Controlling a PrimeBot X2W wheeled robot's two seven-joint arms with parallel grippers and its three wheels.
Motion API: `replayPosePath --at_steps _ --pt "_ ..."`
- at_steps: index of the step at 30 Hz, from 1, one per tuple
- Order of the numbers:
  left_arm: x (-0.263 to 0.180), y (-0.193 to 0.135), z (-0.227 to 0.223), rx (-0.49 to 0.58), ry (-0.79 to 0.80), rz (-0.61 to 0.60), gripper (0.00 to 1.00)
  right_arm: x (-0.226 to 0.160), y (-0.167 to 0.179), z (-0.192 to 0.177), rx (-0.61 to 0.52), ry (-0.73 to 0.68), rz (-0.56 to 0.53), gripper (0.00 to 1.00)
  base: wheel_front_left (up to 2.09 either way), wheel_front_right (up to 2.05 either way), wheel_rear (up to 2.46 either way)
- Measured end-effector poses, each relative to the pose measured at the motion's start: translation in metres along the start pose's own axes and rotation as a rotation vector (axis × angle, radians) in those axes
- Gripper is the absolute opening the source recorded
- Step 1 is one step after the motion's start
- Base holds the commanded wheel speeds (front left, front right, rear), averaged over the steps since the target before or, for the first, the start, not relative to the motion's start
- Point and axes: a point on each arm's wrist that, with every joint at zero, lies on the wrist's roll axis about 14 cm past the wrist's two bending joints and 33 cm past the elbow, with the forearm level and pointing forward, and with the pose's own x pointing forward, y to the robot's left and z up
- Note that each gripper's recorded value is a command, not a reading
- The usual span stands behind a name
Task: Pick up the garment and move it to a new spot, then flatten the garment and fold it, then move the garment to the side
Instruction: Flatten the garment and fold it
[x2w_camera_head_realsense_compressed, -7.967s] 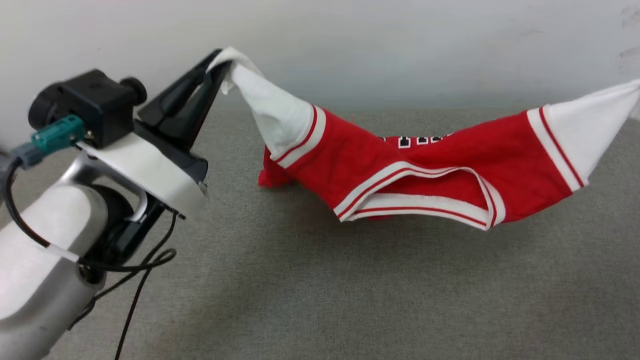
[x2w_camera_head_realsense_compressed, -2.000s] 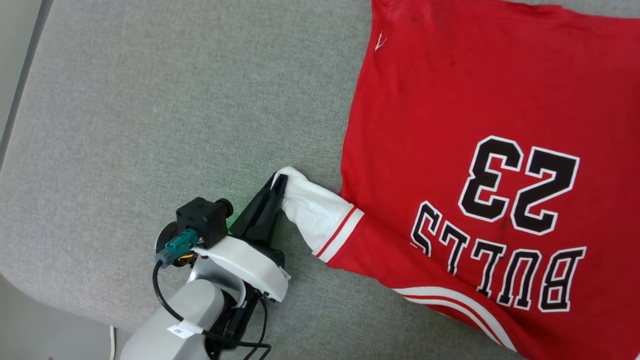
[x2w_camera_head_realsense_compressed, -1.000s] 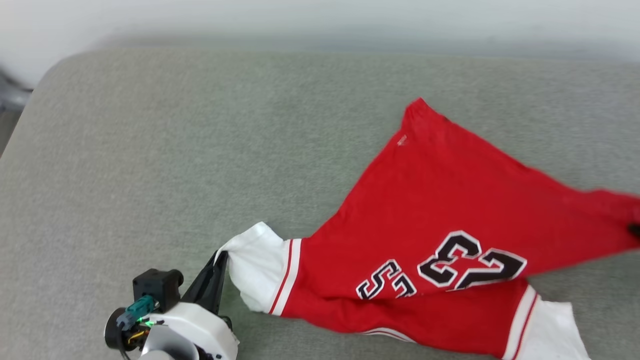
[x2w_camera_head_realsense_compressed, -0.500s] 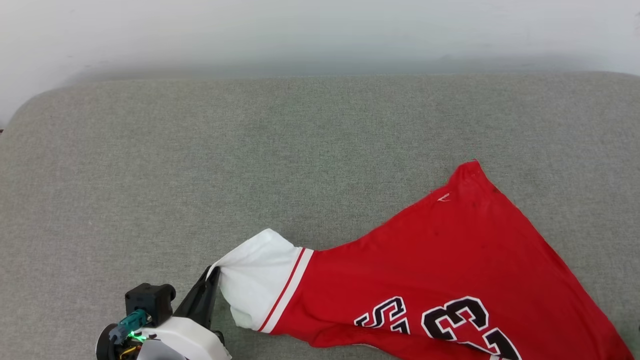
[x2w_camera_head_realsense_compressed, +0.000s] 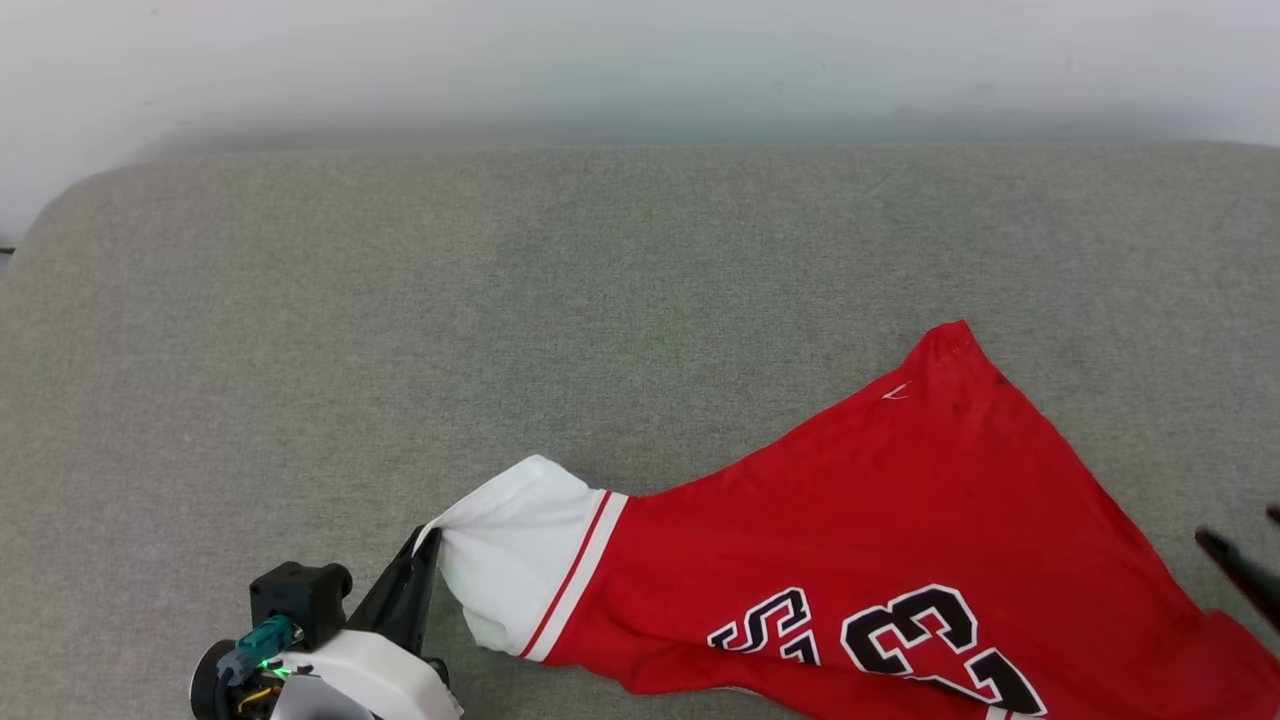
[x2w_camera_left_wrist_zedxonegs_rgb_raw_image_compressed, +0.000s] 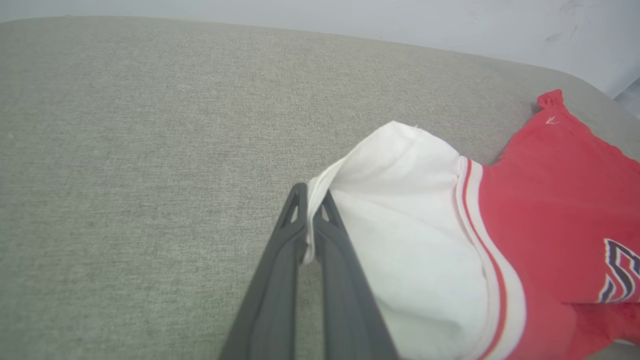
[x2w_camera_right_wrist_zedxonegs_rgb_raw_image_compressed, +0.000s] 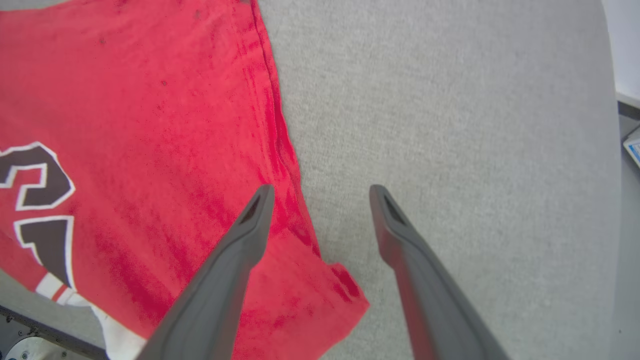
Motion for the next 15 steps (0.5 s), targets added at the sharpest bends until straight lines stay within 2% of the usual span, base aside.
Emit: replayPosePath --at_steps 4,7,10,15 --pt "0.002 0.000 0.000 0.004 0.002 0.000 0.00 0.005 0.007 0.058 -0.083 -0.129 0.013 1.00 0.00 0.00 0.00" --pt "0.005 -0.001 0.002 0.008 -0.003 -0.005 0.00 0.014 0.021 0.088 -0.154 -0.150 0.045 1.00 0.00 0.00 0.00" --pt "0.010 -0.002 0.004 0.009 -0.008 -0.006 0.00 0.026 0.039 0.106 -0.205 -0.123 0.096 1.00 0.00 0.00 0.00" --pt "0.015 -0.002 0.005 0.011 -0.013 -0.007 0.00 0.053 0.058 0.115 -0.295 0.011 0.142 1.00 0.00 0.00 0.00"
